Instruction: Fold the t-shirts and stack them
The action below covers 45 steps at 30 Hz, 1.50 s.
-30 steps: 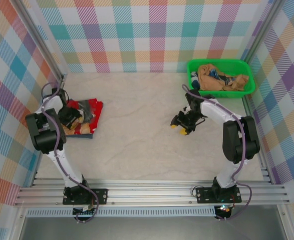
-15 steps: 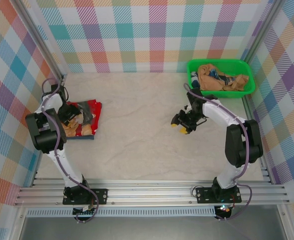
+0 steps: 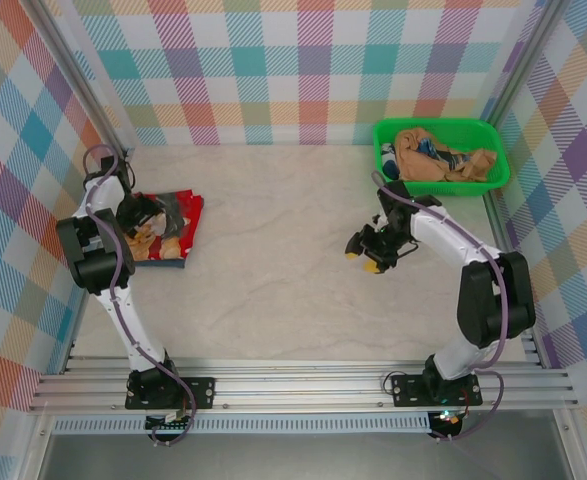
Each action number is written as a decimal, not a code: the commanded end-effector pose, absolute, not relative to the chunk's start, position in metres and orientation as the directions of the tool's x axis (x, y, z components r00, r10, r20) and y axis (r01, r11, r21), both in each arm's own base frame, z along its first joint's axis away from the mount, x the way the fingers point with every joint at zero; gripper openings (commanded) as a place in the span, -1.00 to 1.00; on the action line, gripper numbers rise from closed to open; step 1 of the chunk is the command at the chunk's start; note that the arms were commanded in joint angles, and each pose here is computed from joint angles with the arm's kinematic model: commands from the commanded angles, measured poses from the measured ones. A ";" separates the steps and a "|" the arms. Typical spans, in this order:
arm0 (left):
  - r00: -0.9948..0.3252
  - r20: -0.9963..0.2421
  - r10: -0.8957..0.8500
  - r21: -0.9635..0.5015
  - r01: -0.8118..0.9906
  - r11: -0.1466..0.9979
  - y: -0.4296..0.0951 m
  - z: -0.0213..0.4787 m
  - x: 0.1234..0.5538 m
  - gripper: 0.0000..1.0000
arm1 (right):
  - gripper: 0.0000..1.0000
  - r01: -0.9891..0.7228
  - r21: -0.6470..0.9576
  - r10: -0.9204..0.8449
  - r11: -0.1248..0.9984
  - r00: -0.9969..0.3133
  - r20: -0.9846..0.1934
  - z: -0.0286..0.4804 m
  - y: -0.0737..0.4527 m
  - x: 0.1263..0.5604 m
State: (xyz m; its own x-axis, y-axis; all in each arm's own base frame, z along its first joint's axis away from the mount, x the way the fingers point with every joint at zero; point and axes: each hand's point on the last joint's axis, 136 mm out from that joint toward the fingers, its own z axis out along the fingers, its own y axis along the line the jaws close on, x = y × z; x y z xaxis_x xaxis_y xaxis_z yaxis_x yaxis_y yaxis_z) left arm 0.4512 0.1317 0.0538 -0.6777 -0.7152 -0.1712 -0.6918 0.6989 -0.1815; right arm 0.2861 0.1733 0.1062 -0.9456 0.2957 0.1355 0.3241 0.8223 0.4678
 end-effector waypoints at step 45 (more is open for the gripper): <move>-0.418 -0.899 -0.129 -0.083 -0.127 0.988 0.005 0.098 0.398 1.00 | 0.99 -0.019 0.076 0.063 0.997 -0.377 -0.924 0.093 0.011 0.397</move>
